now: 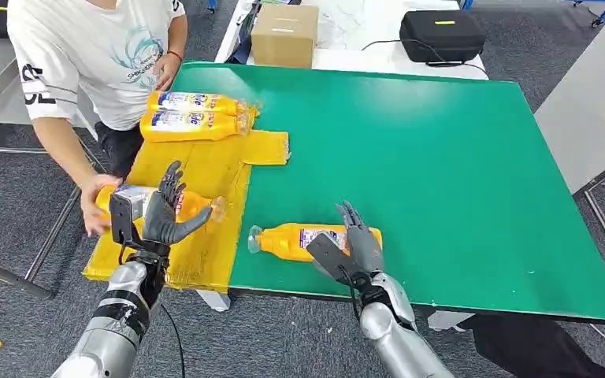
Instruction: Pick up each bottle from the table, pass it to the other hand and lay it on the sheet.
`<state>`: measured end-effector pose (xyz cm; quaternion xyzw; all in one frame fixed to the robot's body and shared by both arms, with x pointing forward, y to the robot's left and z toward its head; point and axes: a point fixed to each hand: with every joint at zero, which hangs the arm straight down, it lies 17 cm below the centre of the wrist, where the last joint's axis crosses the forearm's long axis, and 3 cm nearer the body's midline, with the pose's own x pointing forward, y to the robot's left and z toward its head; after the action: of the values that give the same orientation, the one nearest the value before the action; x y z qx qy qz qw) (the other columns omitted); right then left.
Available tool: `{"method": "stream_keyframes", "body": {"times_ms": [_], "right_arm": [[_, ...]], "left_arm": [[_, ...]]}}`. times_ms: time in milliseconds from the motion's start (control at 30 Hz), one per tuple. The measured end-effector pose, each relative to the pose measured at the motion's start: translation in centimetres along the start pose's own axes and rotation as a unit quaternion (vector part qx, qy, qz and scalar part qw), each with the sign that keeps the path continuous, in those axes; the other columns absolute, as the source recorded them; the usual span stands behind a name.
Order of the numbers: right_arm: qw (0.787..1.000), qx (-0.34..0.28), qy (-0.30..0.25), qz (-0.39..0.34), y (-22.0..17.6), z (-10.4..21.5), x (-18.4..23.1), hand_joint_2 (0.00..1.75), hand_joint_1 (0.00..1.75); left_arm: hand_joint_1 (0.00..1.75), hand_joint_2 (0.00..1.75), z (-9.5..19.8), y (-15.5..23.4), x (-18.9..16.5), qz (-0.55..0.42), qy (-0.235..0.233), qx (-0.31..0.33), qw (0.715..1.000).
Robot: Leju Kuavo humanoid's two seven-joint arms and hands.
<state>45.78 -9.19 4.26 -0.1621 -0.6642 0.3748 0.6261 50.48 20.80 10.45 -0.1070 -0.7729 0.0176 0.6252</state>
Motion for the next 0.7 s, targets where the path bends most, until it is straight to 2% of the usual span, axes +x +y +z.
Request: {"method": "stream_keyframes", "body": {"times_ms": [133,367,667,700], "right_arm": [[0.999,0.014,0.012,0.041,0.0,0.1,-1.1,1.75,0.0],[0.982,0.047,0.053,0.175,-0.9,0.4,-4.8,1.75,0.0],[0.974,0.055,0.068,0.211,-1.6,0.9,-6.7,1.75,0.0],[0.973,0.057,0.068,0.215,-1.7,0.9,-6.8,1.75,0.16]], "left_arm": [[0.0,1.75,-0.1,-0.5,0.0,0.004,-0.001,-0.002,1.0],[0.0,1.75,0.0,-0.7,-1.7,-0.012,0.04,0.004,0.999],[0.0,1.75,0.2,-1.3,-2.0,-0.008,0.046,-0.002,0.999],[0.0,1.75,0.3,-1.4,-2.1,-0.005,0.046,-0.006,0.999]]}}
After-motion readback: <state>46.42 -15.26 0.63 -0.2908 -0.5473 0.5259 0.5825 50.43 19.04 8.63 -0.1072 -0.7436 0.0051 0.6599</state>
